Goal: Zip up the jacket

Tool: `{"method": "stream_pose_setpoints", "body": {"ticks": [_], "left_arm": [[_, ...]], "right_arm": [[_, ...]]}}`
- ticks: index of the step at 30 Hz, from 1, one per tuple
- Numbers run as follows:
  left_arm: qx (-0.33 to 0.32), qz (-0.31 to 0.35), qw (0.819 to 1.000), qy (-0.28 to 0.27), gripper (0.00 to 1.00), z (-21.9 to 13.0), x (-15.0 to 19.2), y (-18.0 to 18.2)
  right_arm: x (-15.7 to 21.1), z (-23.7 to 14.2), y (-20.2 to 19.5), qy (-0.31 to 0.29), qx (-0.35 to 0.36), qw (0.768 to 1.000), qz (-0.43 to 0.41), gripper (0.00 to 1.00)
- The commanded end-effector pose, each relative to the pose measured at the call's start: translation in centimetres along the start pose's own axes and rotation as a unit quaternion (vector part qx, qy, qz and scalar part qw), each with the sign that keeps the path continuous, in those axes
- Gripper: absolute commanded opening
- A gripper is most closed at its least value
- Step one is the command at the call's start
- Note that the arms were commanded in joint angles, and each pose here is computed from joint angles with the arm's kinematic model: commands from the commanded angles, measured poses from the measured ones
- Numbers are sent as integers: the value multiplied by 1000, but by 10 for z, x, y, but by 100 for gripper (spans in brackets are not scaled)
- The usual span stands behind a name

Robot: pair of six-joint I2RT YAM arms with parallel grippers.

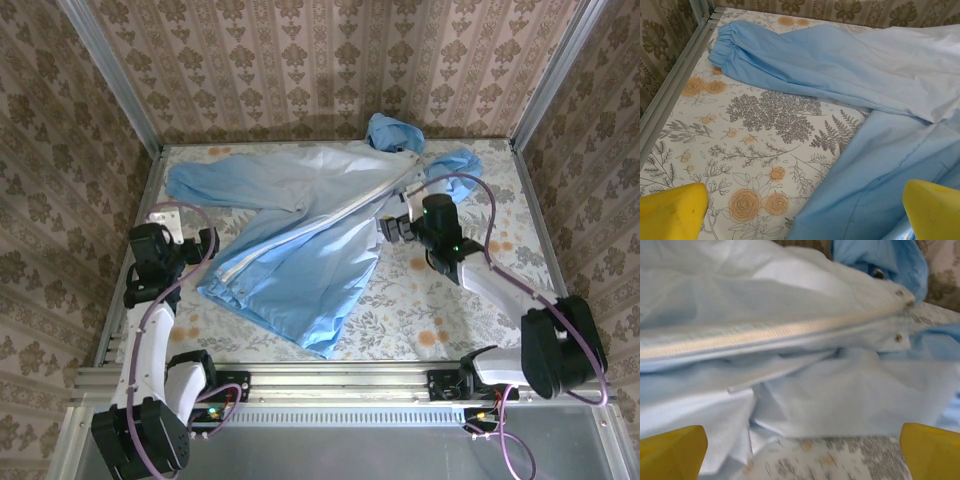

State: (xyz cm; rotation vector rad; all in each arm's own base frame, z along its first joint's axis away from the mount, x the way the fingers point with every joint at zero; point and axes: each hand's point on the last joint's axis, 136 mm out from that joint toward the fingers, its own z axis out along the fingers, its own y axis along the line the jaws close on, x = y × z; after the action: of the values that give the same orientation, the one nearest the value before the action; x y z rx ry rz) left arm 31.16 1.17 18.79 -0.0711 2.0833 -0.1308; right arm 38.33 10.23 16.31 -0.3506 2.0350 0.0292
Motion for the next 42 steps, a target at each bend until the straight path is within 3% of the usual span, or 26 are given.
{"method": "stream_pose_setpoints", "body": {"ticks": [1, 6, 15, 24, 27, 33, 36, 42], "left_arm": [[-17, -24, 999, -34, 100, 8, -6, 8], [-32, -21, 998, -41, 100, 30, 7, 7], [-37, 24, 998, -33, 100, 63, 32, 6], [-12, 33, 995, -98, 100, 87, 26, 3], [-5, 59, 994, -93, 100, 94, 23, 0], [-19, 62, 989, -133, 100, 98, 29, 11], [-15, 62, 988, -141, 100, 106, 36, 11], [-10, 85, 992, -98, 100, 119, 37, 2]], "right_arm": [[-2, -18, -32, -39, 88, 994, 44, 100], [42, -30, -58, -18, 175, 983, 60, 100], [62, -17, -83, -25, 240, 969, 58, 100], [47, -1, -91, -70, 210, 974, 57, 100], [58, 6, -93, -75, 192, 975, 80, 100], [65, 15, -98, -73, 172, 977, 102, 100], [67, 20, -100, -60, 164, 979, 110, 100], [76, 26, -104, -54, 147, 979, 131, 100]]}}
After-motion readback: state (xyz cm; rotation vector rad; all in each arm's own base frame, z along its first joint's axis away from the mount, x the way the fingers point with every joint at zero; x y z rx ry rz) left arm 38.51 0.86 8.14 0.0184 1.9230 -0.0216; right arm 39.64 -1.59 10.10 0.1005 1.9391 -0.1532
